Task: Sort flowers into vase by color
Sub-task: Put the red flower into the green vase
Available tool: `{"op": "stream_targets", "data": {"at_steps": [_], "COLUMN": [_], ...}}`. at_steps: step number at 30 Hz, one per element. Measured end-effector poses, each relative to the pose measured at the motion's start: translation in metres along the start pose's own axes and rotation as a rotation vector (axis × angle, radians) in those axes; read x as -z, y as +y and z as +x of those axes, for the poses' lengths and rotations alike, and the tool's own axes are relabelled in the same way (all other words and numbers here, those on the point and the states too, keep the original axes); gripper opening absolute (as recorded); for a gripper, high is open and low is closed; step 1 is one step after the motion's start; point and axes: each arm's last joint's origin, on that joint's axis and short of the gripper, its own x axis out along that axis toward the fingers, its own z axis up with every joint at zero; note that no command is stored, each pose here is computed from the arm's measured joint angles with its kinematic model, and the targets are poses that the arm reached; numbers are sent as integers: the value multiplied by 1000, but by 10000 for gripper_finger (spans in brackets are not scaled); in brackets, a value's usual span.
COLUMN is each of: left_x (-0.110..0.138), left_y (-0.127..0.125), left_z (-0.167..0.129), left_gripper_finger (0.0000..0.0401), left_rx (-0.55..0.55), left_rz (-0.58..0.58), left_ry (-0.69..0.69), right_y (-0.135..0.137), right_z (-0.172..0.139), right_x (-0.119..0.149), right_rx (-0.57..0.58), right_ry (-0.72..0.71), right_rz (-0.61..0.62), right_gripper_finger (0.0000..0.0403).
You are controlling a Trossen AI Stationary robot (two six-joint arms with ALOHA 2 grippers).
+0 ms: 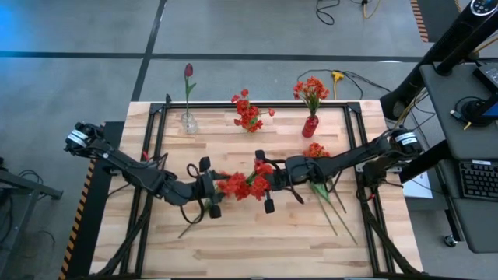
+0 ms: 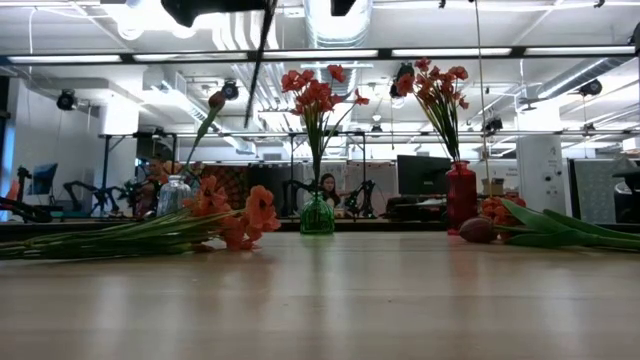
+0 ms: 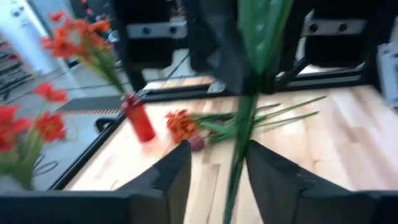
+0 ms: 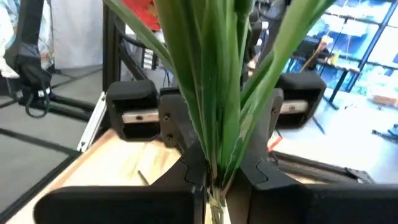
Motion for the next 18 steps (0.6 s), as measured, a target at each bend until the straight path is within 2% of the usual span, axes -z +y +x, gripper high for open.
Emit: {"op": "stream_targets", "data": {"at_steps": [3, 7, 13, 18], "left_x": [1, 1, -1, -3], "left_y": [5, 12, 29, 46], "left_z": [-4, -12, -29, -44], "left_gripper_finger": [167, 187, 190, 190], "left_rx": [-24, -27, -63, -141], "left_rz": [8, 13, 49, 88], "left_ry": [34, 68, 111, 135], "right_y": [-5, -11, -31, -52], "right_z": [-3, -10, -29, -50], "right_x": [-6, -14, -19, -5], "right_rx": [31, 152, 352, 427], "right_ry": [38, 142, 313, 365], "right_rz": [13, 1, -23, 49], "right_gripper_finger": [23, 23, 23, 23]}}
